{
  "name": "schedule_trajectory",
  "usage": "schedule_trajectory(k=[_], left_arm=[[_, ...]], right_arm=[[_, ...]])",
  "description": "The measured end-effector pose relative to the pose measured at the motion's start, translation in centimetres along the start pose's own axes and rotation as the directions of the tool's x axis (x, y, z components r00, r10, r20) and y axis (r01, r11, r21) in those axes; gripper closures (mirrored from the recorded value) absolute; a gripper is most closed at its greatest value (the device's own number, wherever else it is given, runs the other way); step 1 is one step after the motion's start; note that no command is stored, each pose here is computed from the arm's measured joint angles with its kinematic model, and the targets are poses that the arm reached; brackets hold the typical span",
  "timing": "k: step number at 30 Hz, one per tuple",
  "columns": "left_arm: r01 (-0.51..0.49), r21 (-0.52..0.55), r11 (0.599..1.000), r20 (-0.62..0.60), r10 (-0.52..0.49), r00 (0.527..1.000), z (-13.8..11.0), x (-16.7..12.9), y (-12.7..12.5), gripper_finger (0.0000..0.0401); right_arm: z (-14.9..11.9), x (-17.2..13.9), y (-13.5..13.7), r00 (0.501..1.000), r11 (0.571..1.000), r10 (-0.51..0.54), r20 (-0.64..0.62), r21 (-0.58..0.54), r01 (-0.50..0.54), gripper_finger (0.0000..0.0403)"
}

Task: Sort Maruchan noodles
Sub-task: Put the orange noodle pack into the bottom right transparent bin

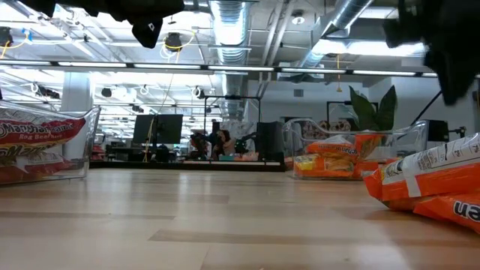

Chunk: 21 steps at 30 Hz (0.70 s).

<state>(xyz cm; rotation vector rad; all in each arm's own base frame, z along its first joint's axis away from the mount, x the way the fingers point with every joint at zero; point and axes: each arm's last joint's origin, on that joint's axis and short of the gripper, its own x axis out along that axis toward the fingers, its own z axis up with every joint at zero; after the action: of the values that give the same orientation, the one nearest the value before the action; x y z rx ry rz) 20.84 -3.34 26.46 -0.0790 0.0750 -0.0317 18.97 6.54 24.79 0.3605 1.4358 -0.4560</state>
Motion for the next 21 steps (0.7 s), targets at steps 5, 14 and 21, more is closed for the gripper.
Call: schedule_trajectory(k=[5,14,21], left_arm=[[0.0,0.0,1.0,0.0,0.0,1.0,0.0,0.0,0.0,0.0401],[-0.007,0.003,1.0,0.004,0.007,1.0,0.0,0.0,0.0,0.0401],[-0.008,0.002,1.0,0.002,0.008,1.0,0.0,0.0,0.0,0.0401]], right_arm=[[-1.0,2.7,-1.7,0.988,0.98,-0.12,-0.102,0.148,0.134,0.0154],[-0.4,5.8,-3.7,0.994,0.925,-0.081,-0.071,0.365,0.102,0.0154],[-0.1,7.7,-4.7,0.996,0.904,-0.066,-0.061,0.418,0.086,0.0154]])
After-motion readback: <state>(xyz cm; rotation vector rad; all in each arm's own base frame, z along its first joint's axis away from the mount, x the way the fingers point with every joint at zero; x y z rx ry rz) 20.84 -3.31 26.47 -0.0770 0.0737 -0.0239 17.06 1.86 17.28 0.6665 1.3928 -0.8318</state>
